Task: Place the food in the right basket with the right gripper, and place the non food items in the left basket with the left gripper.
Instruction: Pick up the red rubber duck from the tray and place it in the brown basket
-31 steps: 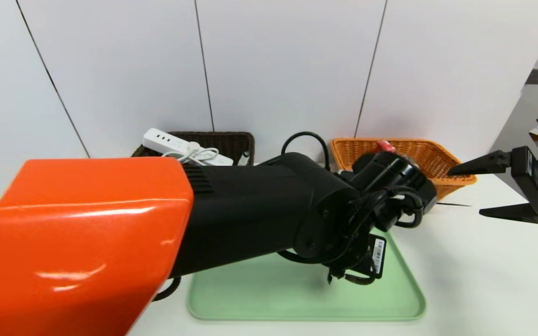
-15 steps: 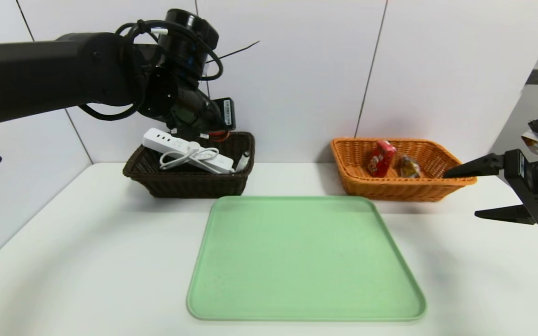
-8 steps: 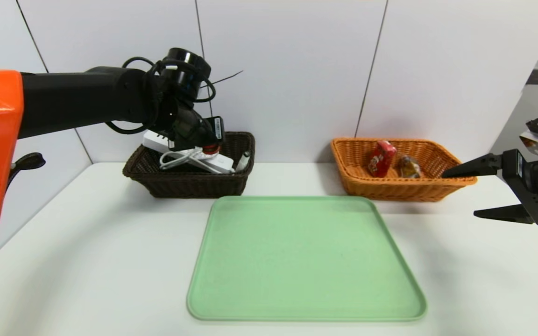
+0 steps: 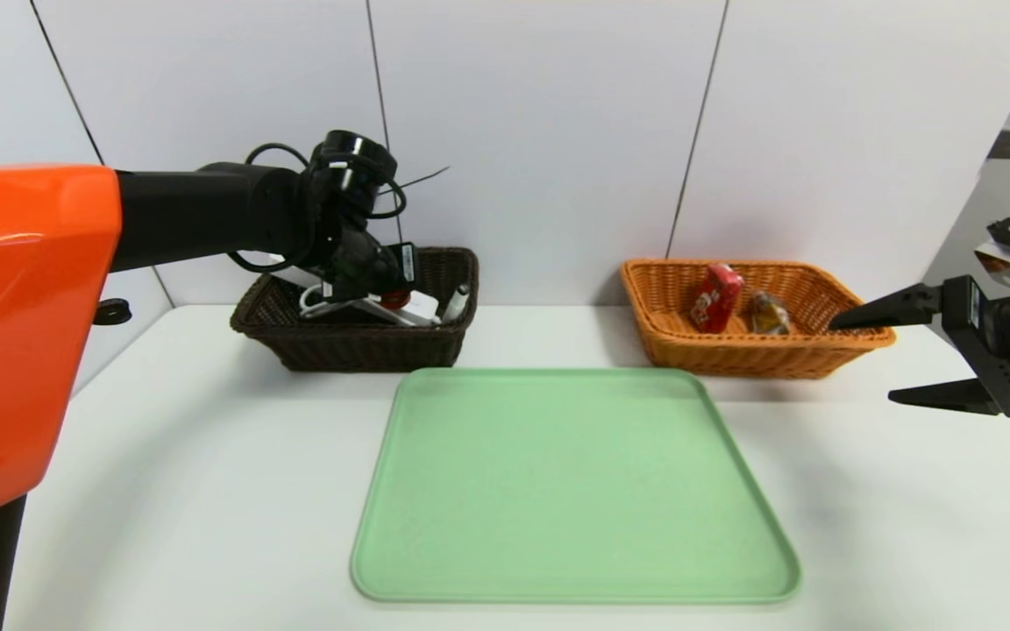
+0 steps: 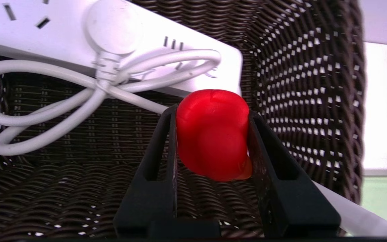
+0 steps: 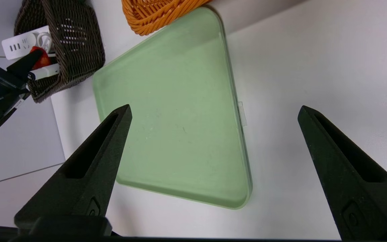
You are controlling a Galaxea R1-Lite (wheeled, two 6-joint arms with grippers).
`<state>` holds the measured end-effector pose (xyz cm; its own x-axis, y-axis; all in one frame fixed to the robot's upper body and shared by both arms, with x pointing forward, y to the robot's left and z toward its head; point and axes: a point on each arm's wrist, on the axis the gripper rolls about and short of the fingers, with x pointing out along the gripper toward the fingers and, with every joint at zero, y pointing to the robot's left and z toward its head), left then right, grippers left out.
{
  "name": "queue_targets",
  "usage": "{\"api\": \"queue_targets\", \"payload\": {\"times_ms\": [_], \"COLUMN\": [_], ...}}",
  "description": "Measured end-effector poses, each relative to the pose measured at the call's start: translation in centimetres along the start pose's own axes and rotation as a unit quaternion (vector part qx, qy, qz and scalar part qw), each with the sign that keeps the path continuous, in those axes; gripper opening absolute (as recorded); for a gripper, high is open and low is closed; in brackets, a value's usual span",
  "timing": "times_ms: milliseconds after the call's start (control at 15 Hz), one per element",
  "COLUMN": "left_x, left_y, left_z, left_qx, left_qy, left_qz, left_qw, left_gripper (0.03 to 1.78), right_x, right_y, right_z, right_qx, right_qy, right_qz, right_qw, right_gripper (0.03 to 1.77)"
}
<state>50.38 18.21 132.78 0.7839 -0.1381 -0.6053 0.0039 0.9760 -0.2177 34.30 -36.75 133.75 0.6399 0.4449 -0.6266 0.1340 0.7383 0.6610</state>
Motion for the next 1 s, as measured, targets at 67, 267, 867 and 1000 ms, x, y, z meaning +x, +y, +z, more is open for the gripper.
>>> {"api": "queue_targets", "payload": {"times_ms": [67, 267, 867, 1000], "left_x": [0.15, 0.34, 0.68, 0.73], "left_y": [0.01, -0.09, -0.07, 0.0], "left_z": [-0.08, -0.23, -0.33, -0.32], "left_qx": [0.001, 0.002, 0.01, 0.009], "left_qy": [0.001, 0.004, 0.005, 0.005], "left_qz": [0.001, 0.0, 0.001, 0.002], "left_qw": [1.0, 1.0, 0.9999, 0.9999], "left_gripper": [0.63, 0.63, 0.63, 0.63], "right_x": [0.01, 0.03, 0.11, 0.11], "right_y": [0.04, 0.22, 0.2, 0.2], "right_z": [0.06, 0.32, 0.36, 0.35], "right_qx": [-0.001, -0.004, -0.002, -0.002], "right_qy": [-0.001, -0.002, -0.001, -0.001], "right_qz": [0.0, 0.003, 0.002, 0.003], "right_qw": [1.0, 1.0, 1.0, 1.0], "right_gripper": [1.71, 1.71, 1.71, 1.71]}}
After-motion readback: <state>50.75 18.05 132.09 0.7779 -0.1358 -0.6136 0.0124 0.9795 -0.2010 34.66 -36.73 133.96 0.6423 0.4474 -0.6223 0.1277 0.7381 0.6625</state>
